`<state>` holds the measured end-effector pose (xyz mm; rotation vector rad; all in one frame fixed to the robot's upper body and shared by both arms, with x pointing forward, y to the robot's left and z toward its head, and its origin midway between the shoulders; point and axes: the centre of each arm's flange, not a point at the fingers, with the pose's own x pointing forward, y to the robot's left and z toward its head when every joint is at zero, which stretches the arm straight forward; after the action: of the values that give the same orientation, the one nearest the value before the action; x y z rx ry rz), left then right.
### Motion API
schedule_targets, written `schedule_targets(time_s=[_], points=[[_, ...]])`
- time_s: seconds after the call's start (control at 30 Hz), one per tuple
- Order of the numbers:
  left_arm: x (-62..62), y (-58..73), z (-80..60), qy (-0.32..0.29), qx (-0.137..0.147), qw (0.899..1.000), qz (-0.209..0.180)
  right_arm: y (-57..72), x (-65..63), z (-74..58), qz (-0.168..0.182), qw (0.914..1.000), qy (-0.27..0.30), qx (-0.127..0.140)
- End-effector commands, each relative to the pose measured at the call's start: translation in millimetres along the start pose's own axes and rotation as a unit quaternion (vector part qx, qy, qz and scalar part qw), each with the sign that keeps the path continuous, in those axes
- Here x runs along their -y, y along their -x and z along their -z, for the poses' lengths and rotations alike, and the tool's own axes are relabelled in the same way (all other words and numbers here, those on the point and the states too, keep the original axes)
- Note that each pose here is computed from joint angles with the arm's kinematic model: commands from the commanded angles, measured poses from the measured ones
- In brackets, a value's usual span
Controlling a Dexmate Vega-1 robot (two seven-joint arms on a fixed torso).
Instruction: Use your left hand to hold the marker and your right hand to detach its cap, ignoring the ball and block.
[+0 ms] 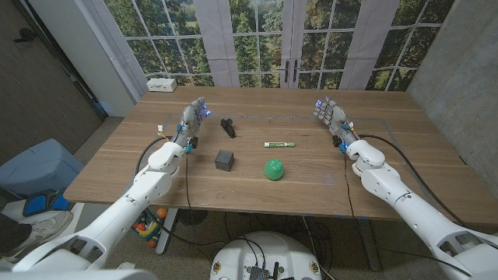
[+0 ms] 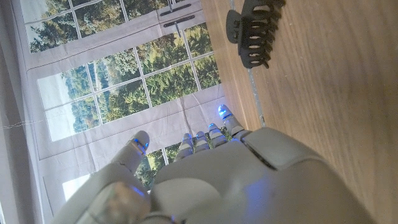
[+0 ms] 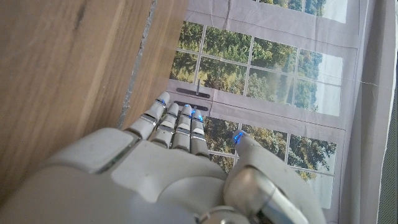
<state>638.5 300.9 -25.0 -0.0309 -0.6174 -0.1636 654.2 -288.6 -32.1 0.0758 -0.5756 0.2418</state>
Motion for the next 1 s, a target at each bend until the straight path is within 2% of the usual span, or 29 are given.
schedule_targets(time_s=[0.03,0.17,0.47,1.0], points=[[-4.0,11.9,-17.2,-0.008,0.017,1.000,-0.019,-1.7,-1.8,10.0,-0.009,0.9996,-0.024,-0.010],[-1.3,9.9,-18.5,-0.011,0.019,1.000,-0.016,-1.1,-0.8,10.0,-0.008,0.9996,-0.024,-0.010],[6.3,3.8,-29.9,-0.066,0.029,0.997,-0.016,3.8,0.5,13.1,0.000,0.9996,-0.022,-0.016],[20.9,-8.2,-55.5,-0.182,0.050,0.982,0.009,10.2,0.4,12.4,0.009,0.9998,-0.018,-0.008]])
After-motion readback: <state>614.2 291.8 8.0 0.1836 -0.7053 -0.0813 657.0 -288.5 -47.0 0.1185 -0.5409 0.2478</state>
